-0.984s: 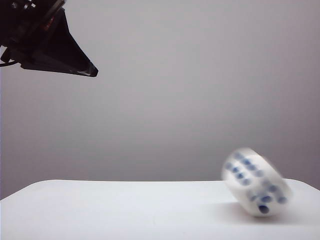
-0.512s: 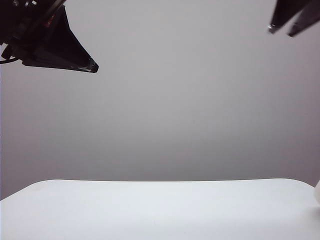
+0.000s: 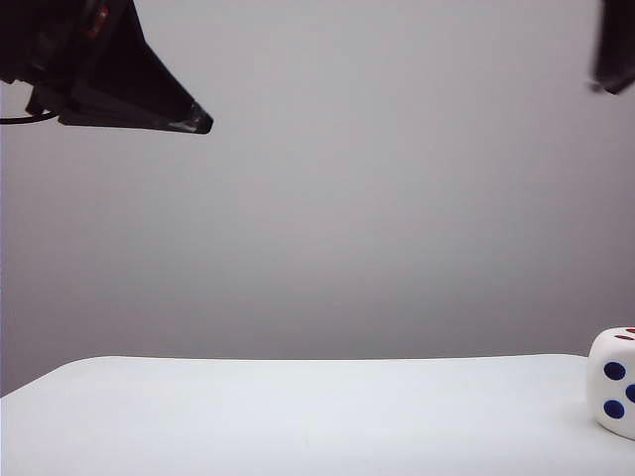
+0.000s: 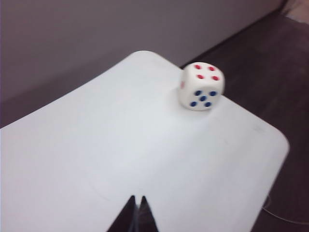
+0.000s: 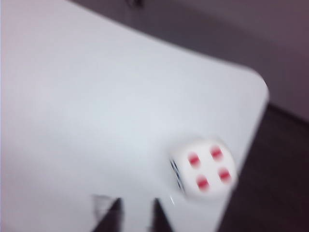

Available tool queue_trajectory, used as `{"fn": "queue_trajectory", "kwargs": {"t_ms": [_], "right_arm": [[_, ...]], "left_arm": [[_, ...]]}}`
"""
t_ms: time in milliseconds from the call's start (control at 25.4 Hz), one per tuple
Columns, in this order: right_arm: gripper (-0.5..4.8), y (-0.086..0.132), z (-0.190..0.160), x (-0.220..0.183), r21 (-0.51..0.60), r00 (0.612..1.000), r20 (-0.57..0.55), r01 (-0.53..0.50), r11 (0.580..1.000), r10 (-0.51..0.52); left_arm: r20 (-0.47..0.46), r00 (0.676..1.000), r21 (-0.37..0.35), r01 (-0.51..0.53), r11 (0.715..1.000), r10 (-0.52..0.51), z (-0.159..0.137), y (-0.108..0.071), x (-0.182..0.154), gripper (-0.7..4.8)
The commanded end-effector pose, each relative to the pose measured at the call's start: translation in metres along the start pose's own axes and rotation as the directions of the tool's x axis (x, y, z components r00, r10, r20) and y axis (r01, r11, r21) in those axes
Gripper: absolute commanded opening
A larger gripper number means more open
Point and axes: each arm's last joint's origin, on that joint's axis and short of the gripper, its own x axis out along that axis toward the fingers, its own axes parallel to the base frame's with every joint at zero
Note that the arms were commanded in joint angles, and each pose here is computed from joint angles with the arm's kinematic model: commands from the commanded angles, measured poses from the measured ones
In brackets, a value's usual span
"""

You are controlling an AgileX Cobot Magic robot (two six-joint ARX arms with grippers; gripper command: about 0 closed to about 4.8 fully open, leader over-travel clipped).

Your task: Pick up the dice on the table and roll the dice.

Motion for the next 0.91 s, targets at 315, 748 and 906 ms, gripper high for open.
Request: {"fn": "queue_trajectory", "kwargs": {"t_ms": [315, 748, 906], "right_arm": [[0.51, 0.005, -0.034, -0.019, 0.095, 0.991, -0.117, 0.082, 0.992, -0.07], [-0.03, 0.012, -0.072, -0.013, 0.232, 0.995, 0.031, 0.086, 0.969, -0.095], [-0.03, 0.015, -0.086, -0.016, 0.281, 0.967, 0.218, 0.068, 0.957, -0.133]], "left_arm": [[0.025, 0.995, 0.052, 0.093, 0.994, -0.095, 0.003, -0.003, -0.001, -0.05], [0.163, 0.976, 0.075, -0.161, 0.984, 0.147, 0.019, -0.006, -0.027, -0.05], [0.203, 0.937, 0.1, -0.31, 0.945, 0.286, 0.021, -0.008, -0.048, -0.05]]}}
